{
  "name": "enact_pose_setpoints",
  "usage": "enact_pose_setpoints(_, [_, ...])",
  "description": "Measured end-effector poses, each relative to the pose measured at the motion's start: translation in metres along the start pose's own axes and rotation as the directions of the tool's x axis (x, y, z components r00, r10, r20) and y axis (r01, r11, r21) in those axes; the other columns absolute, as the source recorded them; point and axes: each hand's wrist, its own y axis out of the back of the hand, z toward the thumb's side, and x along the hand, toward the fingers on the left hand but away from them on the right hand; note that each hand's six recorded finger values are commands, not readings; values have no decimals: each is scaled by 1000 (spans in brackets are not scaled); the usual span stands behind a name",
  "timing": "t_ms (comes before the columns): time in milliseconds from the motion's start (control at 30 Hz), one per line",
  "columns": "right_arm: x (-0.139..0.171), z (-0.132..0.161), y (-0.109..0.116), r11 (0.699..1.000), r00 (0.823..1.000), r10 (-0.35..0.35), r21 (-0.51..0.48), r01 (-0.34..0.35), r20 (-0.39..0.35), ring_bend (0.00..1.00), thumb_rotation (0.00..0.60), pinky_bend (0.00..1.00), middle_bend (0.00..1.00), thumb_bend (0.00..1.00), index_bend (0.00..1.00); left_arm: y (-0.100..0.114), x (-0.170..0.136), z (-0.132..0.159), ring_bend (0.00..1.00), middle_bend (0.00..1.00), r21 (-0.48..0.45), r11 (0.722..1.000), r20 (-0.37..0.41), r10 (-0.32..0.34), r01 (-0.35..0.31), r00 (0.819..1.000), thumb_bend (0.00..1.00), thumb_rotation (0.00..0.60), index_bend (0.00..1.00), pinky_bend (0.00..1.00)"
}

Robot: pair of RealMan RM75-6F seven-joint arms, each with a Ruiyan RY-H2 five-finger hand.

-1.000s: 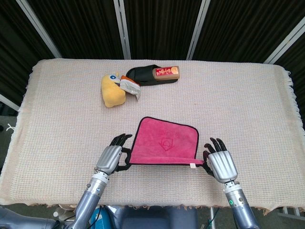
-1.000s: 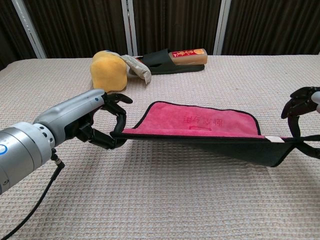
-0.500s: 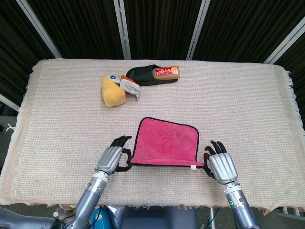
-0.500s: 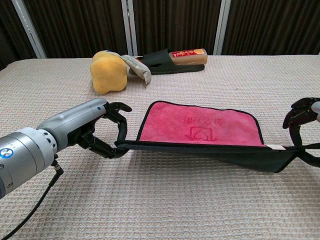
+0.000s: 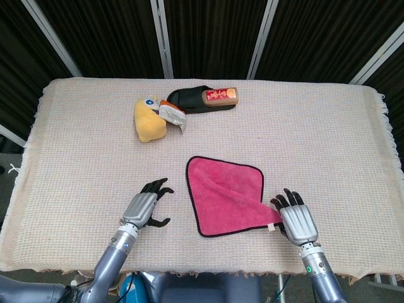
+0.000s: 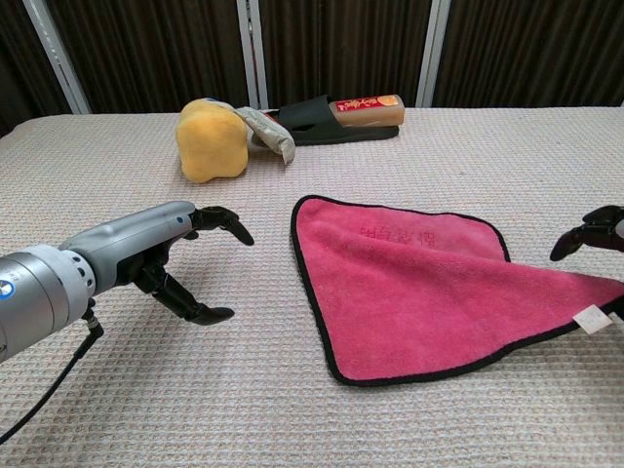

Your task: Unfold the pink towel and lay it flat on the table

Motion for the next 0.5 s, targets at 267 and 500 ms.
enact_pose_setpoints(267, [6, 1, 7, 1000, 1000, 12, 27, -12, -3, 0, 600, 93, 75, 472, 3, 7, -1, -6, 0, 0, 22, 1000, -1, -9, 9, 1000, 139, 600, 66, 0])
enact_pose_setpoints(500, [7, -6, 30, 997, 998, -66, 36, 65, 17, 0, 600, 68, 54, 472, 0, 22, -3, -10, 0, 0, 73, 997, 27, 4, -6, 1000, 130, 600, 7, 0])
